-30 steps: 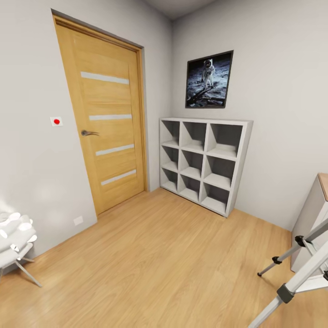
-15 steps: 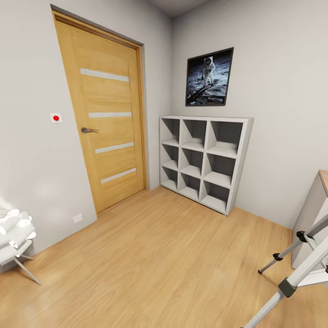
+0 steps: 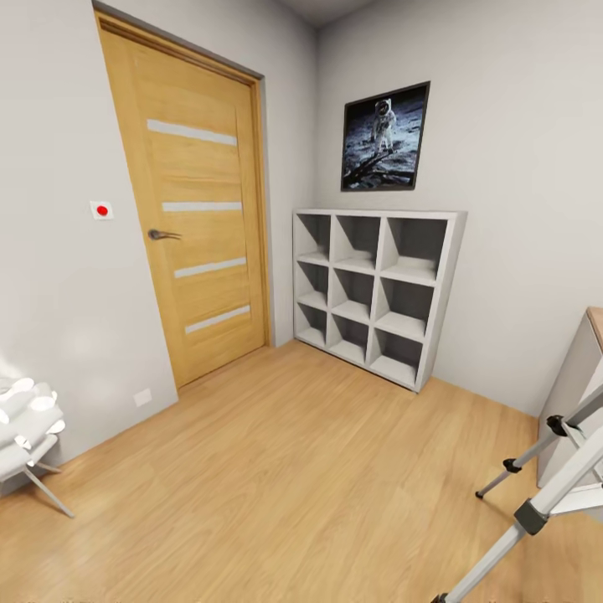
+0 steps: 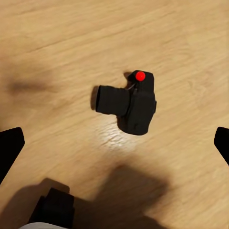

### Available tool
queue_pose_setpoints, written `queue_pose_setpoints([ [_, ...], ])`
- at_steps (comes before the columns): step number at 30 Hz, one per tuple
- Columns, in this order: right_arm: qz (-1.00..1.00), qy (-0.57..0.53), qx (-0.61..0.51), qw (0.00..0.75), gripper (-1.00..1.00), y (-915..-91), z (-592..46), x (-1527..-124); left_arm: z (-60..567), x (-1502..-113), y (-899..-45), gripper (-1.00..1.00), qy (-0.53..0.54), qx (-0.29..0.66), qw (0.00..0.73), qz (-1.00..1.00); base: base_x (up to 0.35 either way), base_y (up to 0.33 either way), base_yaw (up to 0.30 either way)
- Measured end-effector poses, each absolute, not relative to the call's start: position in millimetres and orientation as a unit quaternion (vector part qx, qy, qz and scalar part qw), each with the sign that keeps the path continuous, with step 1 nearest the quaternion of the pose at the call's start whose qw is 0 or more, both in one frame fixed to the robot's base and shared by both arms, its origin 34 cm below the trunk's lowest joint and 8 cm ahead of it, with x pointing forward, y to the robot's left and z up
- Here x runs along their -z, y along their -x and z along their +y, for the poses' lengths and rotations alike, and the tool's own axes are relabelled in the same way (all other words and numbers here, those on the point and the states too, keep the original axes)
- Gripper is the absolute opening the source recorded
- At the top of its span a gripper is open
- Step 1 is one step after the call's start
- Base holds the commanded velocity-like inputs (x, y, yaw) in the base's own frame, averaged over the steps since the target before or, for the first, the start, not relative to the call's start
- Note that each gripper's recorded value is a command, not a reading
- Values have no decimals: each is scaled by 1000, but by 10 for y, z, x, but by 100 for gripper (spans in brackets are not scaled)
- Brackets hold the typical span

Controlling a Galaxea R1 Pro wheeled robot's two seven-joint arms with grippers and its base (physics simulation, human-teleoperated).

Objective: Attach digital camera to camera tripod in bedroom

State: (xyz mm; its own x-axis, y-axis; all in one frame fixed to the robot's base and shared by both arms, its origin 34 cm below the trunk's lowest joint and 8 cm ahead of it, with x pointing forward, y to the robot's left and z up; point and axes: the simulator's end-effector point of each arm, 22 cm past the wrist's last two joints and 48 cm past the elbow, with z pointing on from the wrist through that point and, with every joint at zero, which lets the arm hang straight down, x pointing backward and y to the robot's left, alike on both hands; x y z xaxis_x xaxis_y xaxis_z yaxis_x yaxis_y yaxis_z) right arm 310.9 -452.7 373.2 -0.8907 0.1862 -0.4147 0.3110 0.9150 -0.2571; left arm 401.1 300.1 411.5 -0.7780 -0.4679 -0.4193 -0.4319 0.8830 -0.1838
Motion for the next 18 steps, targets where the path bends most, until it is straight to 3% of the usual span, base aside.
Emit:
queue_pose_setpoints([
  [18, 959, -130, 160, 195, 100, -3051, -4528, -3363, 3037, -3741, -3938, 100, 243, 39, 231, 941, 0, 0, 0],
])
